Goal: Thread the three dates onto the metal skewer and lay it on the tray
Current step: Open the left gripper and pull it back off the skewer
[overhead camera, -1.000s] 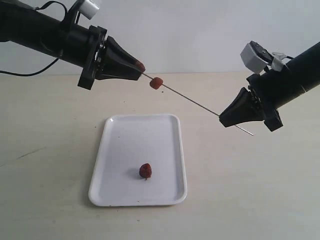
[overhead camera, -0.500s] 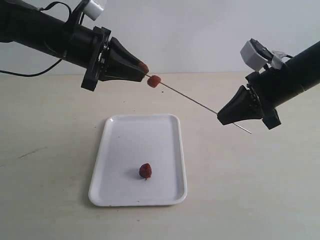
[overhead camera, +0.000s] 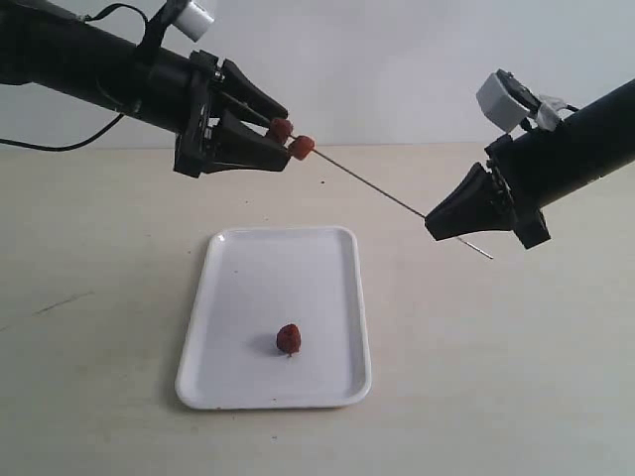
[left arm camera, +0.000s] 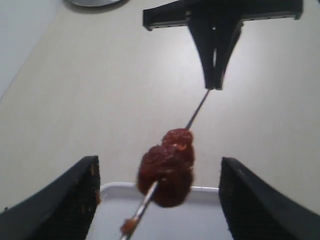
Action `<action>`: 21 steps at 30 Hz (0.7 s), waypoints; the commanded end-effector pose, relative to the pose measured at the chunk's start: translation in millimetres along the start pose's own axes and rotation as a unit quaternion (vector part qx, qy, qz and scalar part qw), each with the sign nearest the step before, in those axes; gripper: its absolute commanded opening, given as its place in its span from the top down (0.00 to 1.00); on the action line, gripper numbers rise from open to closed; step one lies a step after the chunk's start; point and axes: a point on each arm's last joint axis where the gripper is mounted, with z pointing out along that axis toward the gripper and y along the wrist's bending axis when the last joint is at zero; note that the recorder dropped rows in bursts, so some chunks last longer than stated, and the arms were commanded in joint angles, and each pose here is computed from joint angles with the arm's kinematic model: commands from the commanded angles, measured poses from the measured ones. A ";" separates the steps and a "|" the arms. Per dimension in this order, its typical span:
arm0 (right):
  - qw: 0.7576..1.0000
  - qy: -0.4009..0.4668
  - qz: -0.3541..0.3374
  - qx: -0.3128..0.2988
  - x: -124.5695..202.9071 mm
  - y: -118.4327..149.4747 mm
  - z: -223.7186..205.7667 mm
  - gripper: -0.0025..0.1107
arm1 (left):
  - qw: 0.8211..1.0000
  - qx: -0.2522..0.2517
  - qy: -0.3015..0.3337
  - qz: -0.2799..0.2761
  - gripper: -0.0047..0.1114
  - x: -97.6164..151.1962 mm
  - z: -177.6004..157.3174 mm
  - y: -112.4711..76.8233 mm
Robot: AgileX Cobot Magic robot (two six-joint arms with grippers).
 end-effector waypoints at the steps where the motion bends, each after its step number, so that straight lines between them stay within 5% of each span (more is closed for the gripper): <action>1: 1.000 0.002 -0.004 -0.003 -0.8 0.1 -0.9 0.98 | 0.999 -0.052 0.008 0.000 0.39 0.6 -2.3 9.9; 9: 1.000 0.001 0.011 -0.003 -1.1 0.0 -0.9 0.98 | 0.996 -0.088 0.021 0.008 0.39 8.3 -13.2 19.5; 21: 0.988 -0.036 0.119 0.095 -5.7 -18.4 -2.8 0.98 | 0.994 0.022 0.105 0.011 0.39 21.5 -10.2 -1.3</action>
